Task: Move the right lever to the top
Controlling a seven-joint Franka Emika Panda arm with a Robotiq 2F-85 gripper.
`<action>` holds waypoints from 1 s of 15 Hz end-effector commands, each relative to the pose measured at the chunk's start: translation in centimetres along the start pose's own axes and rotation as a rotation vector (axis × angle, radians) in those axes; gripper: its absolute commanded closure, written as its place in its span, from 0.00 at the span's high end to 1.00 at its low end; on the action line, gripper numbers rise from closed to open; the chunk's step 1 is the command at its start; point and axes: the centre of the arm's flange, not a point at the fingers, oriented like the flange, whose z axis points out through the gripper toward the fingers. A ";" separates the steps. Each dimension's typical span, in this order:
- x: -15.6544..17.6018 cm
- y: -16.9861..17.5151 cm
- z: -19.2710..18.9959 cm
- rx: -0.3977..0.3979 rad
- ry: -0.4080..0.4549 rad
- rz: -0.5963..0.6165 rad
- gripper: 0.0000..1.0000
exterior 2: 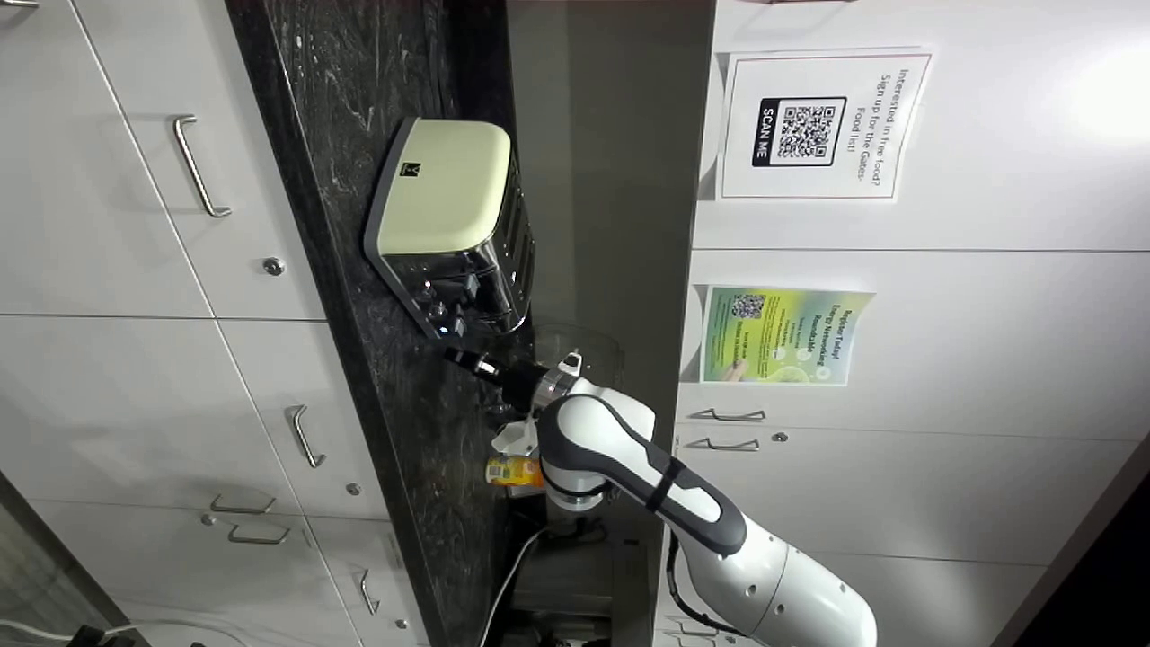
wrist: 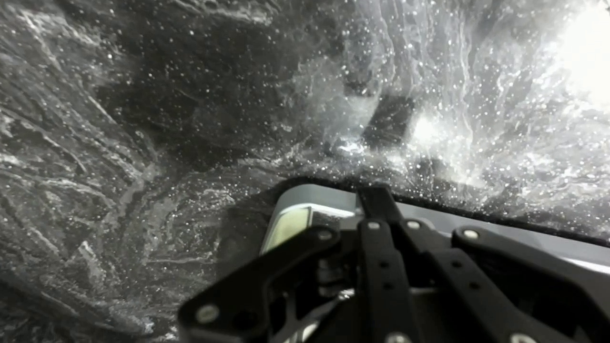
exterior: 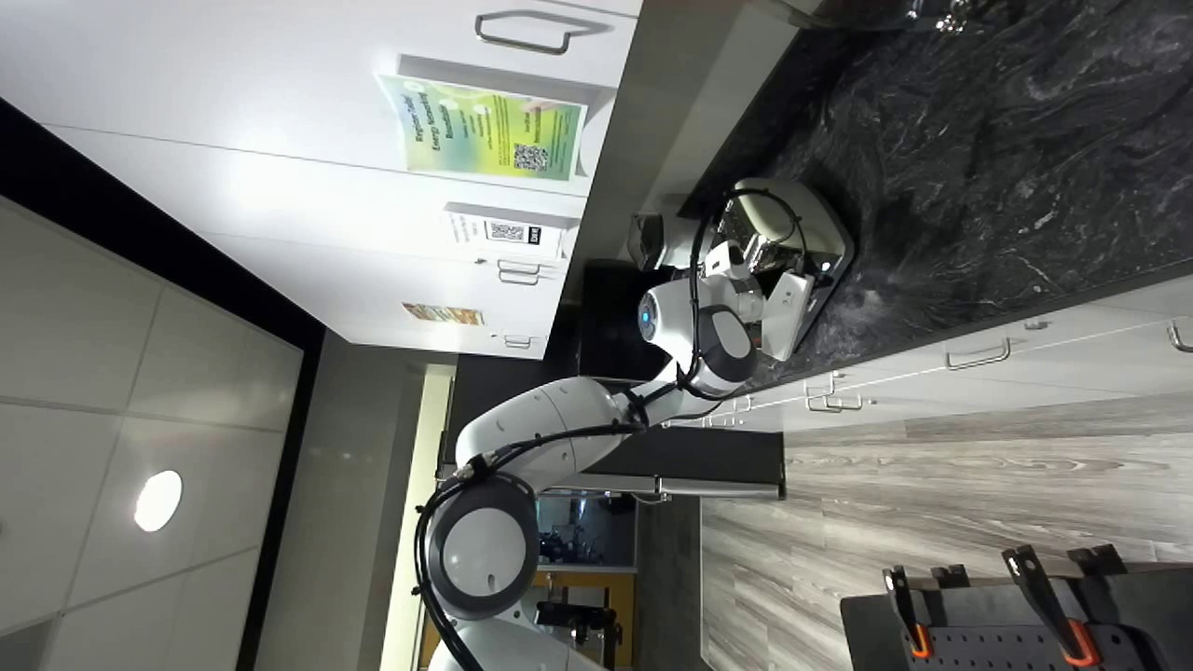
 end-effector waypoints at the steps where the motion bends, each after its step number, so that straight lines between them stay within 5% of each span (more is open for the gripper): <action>1: -0.1 1.4 1.2 0.009 0.070 0.015 0.00; 15: -0.3 2.4 3.2 0.074 0.168 0.083 0.00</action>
